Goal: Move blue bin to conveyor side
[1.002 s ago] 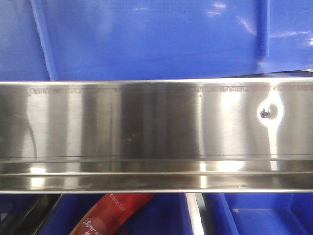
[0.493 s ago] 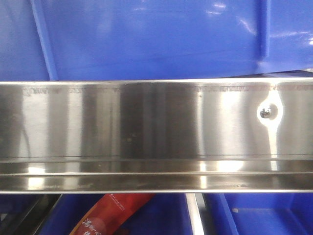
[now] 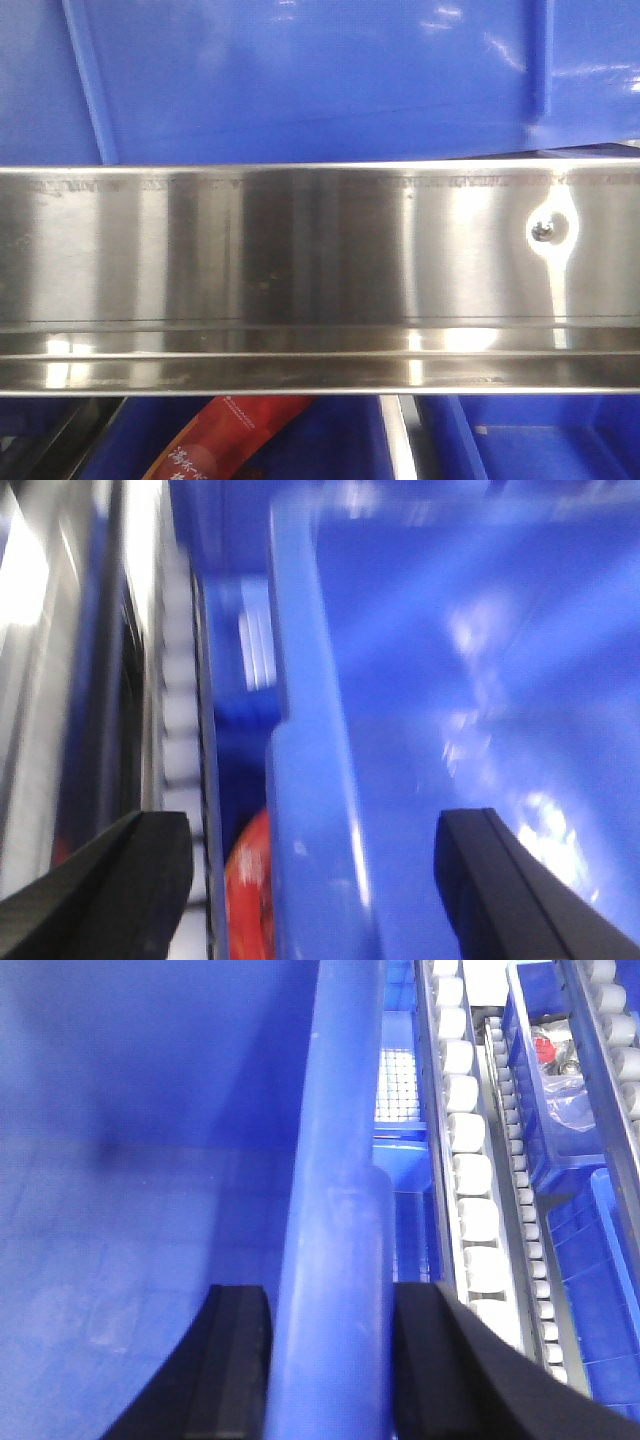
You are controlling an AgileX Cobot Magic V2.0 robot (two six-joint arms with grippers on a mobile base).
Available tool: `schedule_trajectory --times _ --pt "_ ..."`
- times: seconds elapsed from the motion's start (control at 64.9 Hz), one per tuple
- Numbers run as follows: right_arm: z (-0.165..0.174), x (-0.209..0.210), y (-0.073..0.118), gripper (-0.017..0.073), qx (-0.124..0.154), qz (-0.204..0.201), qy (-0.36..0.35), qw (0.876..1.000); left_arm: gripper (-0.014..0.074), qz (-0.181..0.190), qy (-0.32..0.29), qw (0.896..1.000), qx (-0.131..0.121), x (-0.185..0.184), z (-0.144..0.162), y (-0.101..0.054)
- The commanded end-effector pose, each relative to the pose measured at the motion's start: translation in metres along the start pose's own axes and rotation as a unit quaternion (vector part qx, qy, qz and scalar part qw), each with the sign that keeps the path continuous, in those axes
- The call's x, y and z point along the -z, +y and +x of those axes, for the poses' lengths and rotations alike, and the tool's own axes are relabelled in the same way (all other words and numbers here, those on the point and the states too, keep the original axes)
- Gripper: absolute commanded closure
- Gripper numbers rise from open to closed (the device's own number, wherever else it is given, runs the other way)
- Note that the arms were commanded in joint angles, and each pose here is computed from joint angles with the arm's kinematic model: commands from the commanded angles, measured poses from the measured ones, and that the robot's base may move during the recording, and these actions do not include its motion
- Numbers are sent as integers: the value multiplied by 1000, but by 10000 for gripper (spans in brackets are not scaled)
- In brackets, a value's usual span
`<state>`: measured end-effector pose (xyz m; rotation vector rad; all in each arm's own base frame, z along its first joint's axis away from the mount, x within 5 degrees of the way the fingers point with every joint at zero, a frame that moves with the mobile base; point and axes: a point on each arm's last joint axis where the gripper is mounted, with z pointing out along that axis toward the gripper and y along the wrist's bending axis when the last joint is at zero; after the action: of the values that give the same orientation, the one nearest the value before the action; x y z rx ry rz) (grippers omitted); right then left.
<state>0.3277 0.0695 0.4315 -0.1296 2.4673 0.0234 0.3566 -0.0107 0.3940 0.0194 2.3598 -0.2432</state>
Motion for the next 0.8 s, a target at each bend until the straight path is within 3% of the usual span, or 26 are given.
schedule_trajectory --times 0.0,0.293,0.555,0.786 --pt "1 0 -1 648 6 4 -1 1000 185 10 18 1000 7 -6 1 -2" --pt "1 0 -1 648 6 4 -1 1000 188 12 35 999 9 -12 3 -2" --pt "1 -1 -1 648 6 4 0 1000 266 20 33 999 -4 -14 4 -13" --pt "1 -1 -1 648 6 4 0 1000 326 8 33 999 -13 -14 4 -10"
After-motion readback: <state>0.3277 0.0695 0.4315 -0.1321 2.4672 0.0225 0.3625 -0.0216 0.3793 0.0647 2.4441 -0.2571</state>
